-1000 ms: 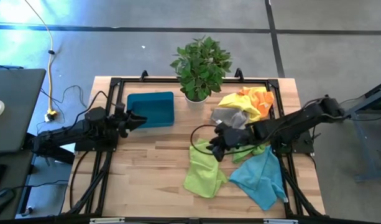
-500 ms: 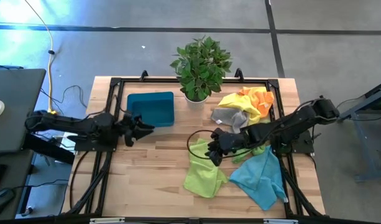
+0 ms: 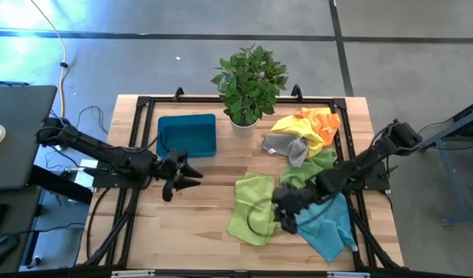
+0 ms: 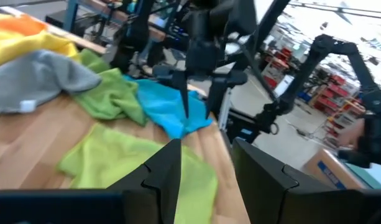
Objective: Fold microfiber towels
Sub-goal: Fold the light green towel
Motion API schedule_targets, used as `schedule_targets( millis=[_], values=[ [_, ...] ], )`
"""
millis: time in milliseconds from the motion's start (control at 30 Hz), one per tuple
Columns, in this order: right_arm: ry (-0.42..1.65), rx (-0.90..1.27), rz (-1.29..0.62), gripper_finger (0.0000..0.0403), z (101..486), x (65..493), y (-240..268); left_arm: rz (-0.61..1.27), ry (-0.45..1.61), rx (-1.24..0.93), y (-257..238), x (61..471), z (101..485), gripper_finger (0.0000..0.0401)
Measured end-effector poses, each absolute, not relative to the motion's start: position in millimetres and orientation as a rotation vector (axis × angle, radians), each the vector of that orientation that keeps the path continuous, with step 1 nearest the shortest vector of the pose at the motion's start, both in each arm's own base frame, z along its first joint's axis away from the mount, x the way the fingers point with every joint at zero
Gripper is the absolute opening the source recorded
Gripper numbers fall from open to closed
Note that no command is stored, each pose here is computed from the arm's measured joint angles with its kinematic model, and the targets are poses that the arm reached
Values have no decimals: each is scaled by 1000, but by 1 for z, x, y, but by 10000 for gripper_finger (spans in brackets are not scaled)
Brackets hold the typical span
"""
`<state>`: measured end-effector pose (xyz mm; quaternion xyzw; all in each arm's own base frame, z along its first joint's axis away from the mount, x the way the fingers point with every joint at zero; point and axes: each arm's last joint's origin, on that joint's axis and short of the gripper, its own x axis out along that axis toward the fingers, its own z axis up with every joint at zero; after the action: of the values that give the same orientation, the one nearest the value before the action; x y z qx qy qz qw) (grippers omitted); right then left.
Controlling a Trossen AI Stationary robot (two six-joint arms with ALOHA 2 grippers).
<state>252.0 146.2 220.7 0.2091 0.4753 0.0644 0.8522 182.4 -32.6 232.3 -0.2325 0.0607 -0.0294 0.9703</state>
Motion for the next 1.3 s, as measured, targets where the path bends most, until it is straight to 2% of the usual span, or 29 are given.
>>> schedule_targets(
  millis=[200,367,600,1300],
  values=[
    [1027,313,142,165,208,241,169,-66,94,-470,-44,193,251,134],
    [1112,210,129,165,177,242,184,-42,65,-471,-52,196,263,133],
    [1123,116,13,165,146,247,191,-3,30,-476,-62,196,273,133],
    [1103,44,2,164,125,251,199,40,10,-483,-80,187,275,133]
  ],
)
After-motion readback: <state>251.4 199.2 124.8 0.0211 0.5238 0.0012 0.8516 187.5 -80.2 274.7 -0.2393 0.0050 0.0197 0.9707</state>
